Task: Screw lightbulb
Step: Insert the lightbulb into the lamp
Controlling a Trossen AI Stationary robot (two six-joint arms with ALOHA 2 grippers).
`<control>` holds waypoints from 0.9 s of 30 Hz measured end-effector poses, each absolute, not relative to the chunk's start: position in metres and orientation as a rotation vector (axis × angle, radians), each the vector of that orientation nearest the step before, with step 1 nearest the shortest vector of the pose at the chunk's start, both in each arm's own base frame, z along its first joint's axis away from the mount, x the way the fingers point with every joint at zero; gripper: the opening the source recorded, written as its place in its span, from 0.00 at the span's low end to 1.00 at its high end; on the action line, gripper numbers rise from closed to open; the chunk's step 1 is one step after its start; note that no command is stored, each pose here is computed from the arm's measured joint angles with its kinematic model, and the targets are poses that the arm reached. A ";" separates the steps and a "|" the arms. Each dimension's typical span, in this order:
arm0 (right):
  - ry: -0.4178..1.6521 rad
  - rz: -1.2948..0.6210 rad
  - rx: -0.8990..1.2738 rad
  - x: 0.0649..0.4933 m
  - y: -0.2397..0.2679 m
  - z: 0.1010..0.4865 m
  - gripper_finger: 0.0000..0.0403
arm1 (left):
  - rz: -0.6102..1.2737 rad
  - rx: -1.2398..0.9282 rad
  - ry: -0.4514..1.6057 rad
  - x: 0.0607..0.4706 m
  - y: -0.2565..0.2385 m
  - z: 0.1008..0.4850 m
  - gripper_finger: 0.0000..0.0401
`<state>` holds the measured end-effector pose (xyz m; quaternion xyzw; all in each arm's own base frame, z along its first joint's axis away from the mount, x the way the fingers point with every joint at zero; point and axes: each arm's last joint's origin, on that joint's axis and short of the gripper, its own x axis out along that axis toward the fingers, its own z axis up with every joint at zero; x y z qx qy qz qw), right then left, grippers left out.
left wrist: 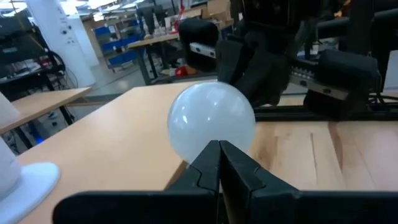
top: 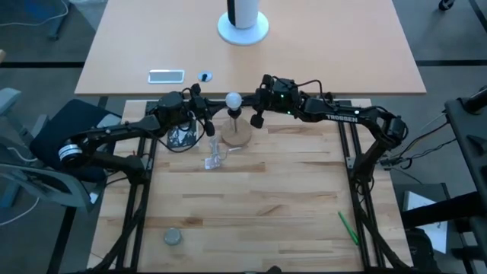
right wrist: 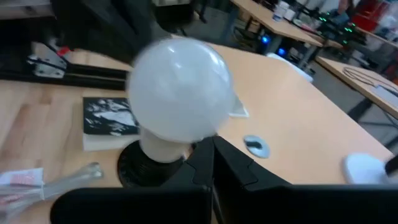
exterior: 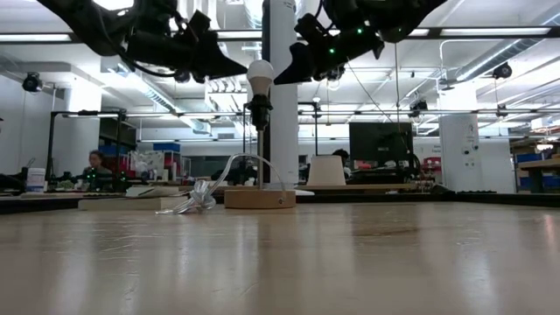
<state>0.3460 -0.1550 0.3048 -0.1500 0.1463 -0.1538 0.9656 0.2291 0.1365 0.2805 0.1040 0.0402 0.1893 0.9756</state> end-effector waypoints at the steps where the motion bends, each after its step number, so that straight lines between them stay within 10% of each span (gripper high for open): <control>1: 0.293 -0.306 -0.303 0.346 -0.155 0.305 0.00 | 0.384 0.211 0.078 0.229 0.137 0.280 0.00; 27: 0.347 -0.345 -0.326 0.347 -0.152 0.300 0.00 | 0.363 0.173 0.114 0.227 0.135 0.278 0.00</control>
